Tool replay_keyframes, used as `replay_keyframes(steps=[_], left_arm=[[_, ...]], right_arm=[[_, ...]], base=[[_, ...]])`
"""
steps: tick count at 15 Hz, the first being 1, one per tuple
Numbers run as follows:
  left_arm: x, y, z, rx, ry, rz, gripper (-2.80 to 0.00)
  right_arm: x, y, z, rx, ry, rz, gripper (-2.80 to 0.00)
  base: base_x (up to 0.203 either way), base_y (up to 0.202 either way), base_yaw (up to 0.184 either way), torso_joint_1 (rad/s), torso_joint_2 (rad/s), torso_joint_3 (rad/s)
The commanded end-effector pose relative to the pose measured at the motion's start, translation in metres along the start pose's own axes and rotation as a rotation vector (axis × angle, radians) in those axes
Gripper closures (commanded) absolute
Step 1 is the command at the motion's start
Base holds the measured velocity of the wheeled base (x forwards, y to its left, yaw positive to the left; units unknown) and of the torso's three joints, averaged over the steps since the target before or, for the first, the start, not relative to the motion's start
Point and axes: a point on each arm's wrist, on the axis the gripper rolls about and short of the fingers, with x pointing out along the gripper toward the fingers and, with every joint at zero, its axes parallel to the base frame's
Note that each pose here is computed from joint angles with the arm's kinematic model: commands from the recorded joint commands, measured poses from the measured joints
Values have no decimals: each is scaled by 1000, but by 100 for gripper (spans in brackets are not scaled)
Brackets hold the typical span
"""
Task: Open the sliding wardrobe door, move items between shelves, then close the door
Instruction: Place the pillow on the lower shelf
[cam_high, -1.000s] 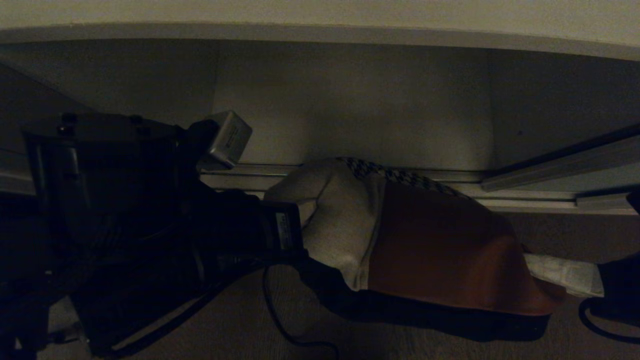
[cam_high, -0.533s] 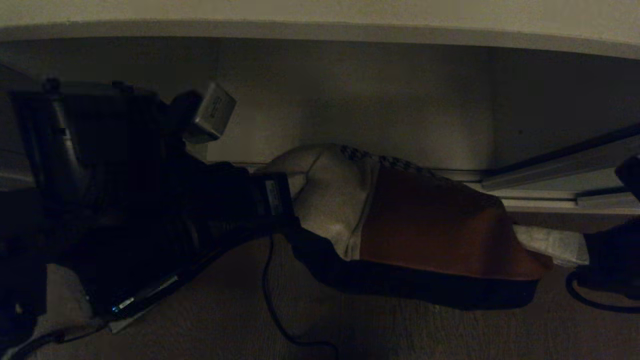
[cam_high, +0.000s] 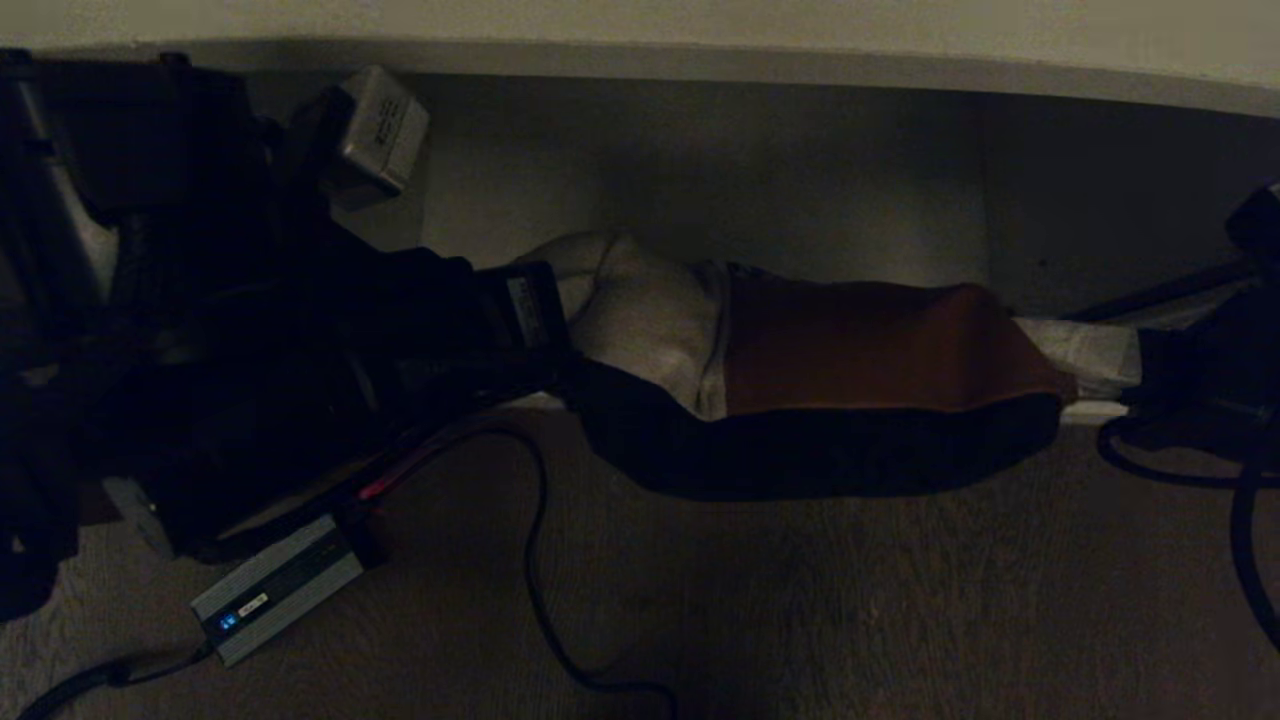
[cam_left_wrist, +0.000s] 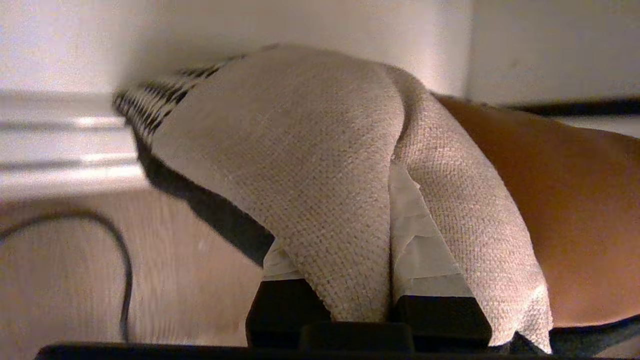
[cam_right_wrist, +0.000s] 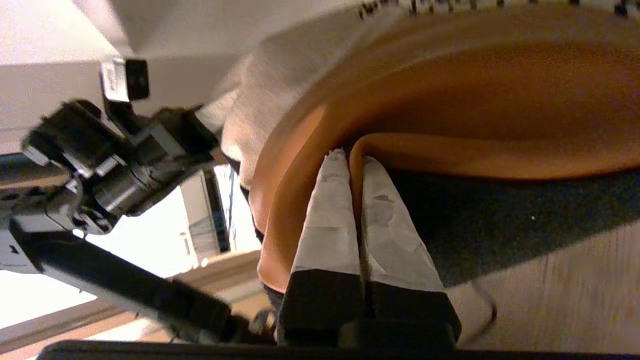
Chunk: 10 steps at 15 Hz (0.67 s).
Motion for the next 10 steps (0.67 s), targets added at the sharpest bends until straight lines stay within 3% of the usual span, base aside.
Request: replay_keyframes(steps=[1, 7, 10], left_arm=[[4, -1, -1, 4, -26, -7, 0], [26, -5, -8, 49, -110, -28, 0], [26, -5, -7, 84, -147, -31, 0]], right_arm=[[6, -4, 3, -10, -14, 18, 0], [11, -9, 7, -69, -73, 59, 0], [5, 0, 11, -112, -115, 99, 0]], base=[[0, 0, 0, 0, 0, 0], [0, 0, 0, 0, 0, 0], [0, 0, 0, 0, 0, 0]])
